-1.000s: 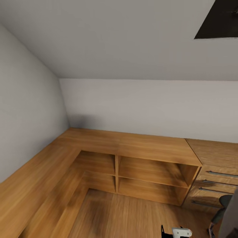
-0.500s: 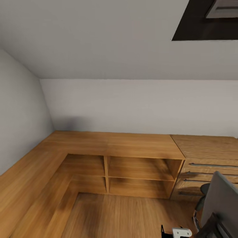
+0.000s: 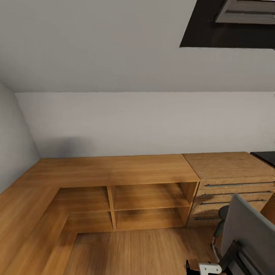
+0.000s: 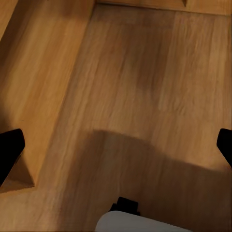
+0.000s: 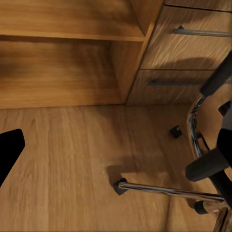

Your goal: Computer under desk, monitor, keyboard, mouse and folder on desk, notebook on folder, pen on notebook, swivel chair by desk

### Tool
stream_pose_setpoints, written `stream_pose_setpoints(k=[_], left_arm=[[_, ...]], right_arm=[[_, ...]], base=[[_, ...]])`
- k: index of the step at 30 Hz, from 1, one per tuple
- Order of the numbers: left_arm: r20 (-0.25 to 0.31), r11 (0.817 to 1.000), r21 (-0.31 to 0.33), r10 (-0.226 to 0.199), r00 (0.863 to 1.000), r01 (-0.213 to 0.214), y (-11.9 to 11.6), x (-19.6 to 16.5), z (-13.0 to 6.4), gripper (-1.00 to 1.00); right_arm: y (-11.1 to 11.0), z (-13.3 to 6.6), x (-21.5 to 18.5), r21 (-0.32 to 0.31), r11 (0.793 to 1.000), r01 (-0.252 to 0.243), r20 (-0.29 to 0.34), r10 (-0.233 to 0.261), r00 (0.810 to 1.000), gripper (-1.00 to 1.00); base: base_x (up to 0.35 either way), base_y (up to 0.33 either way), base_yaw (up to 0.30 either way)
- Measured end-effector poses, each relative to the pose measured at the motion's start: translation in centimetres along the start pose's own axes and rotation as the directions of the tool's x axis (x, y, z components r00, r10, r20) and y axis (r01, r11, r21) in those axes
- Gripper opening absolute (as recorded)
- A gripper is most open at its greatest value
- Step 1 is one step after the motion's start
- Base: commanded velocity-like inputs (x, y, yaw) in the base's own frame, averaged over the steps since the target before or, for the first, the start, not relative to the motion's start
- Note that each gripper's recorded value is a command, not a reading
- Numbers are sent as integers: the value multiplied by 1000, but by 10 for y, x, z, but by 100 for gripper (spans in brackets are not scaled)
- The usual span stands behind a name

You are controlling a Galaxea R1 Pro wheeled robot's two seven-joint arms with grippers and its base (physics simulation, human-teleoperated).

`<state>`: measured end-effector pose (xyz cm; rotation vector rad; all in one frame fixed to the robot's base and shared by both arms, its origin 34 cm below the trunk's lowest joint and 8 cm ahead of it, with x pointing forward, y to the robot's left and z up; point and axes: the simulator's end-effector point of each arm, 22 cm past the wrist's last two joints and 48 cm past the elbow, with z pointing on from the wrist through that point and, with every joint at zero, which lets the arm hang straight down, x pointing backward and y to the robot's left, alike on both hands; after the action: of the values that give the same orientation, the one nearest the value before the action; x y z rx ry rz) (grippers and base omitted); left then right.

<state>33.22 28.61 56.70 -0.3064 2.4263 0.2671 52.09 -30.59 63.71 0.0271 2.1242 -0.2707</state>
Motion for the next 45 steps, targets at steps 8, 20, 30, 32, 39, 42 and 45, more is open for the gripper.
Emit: stream_pose_setpoints(k=[8,20,30,32,39,42,45], left_arm=[[0,1000,0,0,1000,0,0,0,0,100],[0,1000,0,0,1000,0,0,0,0,100],[1,1000,1,0,1000,0,0,-1,0,100],[1,1000,1,-1,1000,1,-1,-1,0,100],[4,1000,1,-1,1000,1,0,-2,0,100],[6,1000,1,-1,1000,1,0,-2,0,100],[7,1000,1,-2,1000,2,0,-3,0,100]], right_arm=[[0,0,0,-1,1000,2,0,-2,1000,100],[1,0,0,-2,1000,2,0,-2,1000,100],[1,0,-1,-4,1000,5,2,-5,1000,100],[1,0,-1,-4,1000,5,3,-5,1000,100],[1,0,-2,-5,1000,5,5,-4,1000,100],[1,0,-3,-5,1000,4,6,-4,1000,100],[1,0,-3,-5,1000,4,8,-4,1000,100]], base=[[149,99,-270],[21,91,-270],[75,110,-270],[5,5,-270],[6,18,-270],[114,216,-270],[107,153,-270]])
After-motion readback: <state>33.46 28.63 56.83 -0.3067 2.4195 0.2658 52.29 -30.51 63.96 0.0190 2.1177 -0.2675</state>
